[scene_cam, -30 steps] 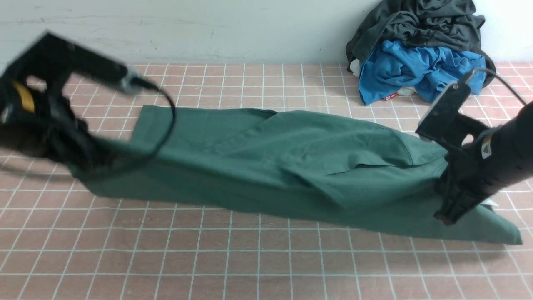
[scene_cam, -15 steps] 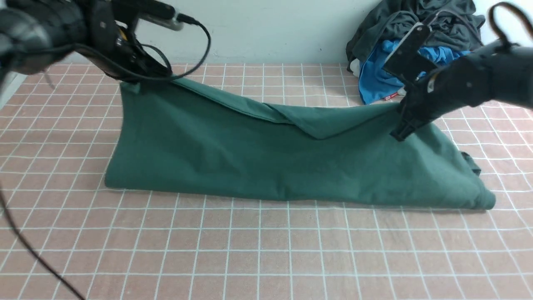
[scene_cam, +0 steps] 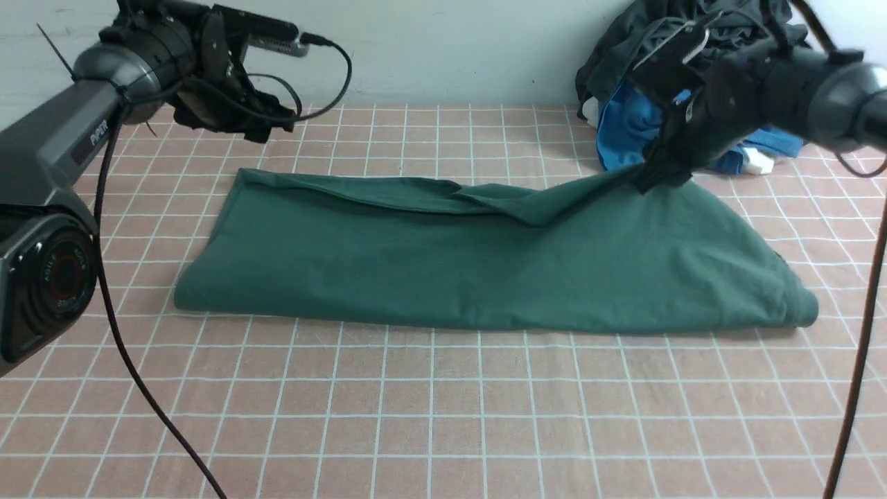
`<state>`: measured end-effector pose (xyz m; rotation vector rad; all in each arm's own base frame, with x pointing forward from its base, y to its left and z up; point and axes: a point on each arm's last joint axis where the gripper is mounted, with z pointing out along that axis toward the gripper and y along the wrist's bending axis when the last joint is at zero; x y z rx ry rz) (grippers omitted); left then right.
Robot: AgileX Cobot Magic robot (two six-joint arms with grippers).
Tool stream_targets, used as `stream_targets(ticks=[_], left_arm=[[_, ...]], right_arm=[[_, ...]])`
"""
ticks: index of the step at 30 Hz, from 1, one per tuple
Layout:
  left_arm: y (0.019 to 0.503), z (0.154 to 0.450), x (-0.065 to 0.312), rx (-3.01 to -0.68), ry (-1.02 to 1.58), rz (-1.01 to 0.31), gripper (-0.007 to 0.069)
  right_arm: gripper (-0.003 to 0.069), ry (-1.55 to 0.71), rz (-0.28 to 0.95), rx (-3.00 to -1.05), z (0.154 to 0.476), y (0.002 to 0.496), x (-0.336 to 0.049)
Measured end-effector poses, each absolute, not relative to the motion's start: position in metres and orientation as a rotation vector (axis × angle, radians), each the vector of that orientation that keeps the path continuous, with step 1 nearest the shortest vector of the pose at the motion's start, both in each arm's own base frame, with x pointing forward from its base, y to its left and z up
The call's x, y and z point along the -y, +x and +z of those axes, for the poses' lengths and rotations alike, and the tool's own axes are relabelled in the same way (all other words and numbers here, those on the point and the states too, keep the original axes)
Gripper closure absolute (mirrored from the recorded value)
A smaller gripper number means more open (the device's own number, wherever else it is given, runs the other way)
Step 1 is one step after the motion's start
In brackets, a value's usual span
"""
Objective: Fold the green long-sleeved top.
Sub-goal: Use both arms to drag the lower edge of the fabric forward and fold it over the upper edge, then use the right arm to clamp the right edge of the fabric
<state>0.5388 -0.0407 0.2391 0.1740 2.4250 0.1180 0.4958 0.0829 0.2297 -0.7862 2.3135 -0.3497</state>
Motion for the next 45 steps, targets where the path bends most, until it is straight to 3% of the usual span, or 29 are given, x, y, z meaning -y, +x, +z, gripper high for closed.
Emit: stream_targets(ticks=[2,5,11,14,17,21,23,29,33,36,40,41,43,45], left_arm=[[0.529,0.267,0.041,-2.431,0.152,0.091,0.0200],[0.521,0.282,0.047,-2.450,0.215,0.012,0.0283],[0.515,0.264,0.065,-2.553,0.359,-0.193,0.0489],[0.511,0.248,0.070,-2.640,0.411,-0.277,0.0585],[0.510,0.238,0.074,-2.683,0.419,-0.338,0.0623],[0.514,0.221,0.079,-2.695,0.434,-0.411,0.0633],[0.517,0.208,0.081,-2.705,0.442,-0.438,0.0633],[0.529,0.178,0.082,-2.673,0.412,-0.440,0.0633],[0.536,0.177,0.081,-2.606,0.382,-0.414,0.0633],[0.533,0.186,0.079,-2.620,0.382,-0.415,0.0633],[0.514,0.224,0.071,-2.682,0.476,-0.347,0.0633],[0.508,0.245,0.067,-2.663,0.491,-0.315,0.0633],[0.502,0.260,0.065,-2.647,0.496,-0.290,0.0632],[0.478,0.296,0.060,-2.616,0.507,-0.269,0.0632]], right_arm=[[0.0358,-0.623,-0.218,-2.335,0.262,0.494,-0.088],[0.0443,-0.628,-0.040,-2.380,0.267,0.486,-0.105],[0.0637,-0.777,0.179,-2.485,0.216,0.484,-0.141],[0.0667,-0.891,0.271,-2.537,0.182,0.482,-0.154],[0.0671,-1.013,0.310,-2.507,0.161,0.482,-0.164],[0.0672,-1.120,0.229,-2.324,0.146,0.495,-0.170],[0.0672,-0.991,0.161,-2.226,0.143,0.511,-0.168],[0.0659,-0.444,0.197,-2.148,0.150,0.540,-0.134],[0.0638,-0.418,0.235,-2.197,0.169,0.538,-0.117],[0.0620,-0.536,0.263,-2.310,0.205,0.519,-0.103],[0.0611,-0.631,0.248,-2.475,0.258,0.484,-0.077],[0.0610,-0.623,0.255,-2.535,0.272,0.472,-0.066],[0.0610,-0.594,0.262,-2.582,0.277,0.465,-0.055],[0.0610,-0.476,0.285,-2.688,0.266,0.452,-0.029]])
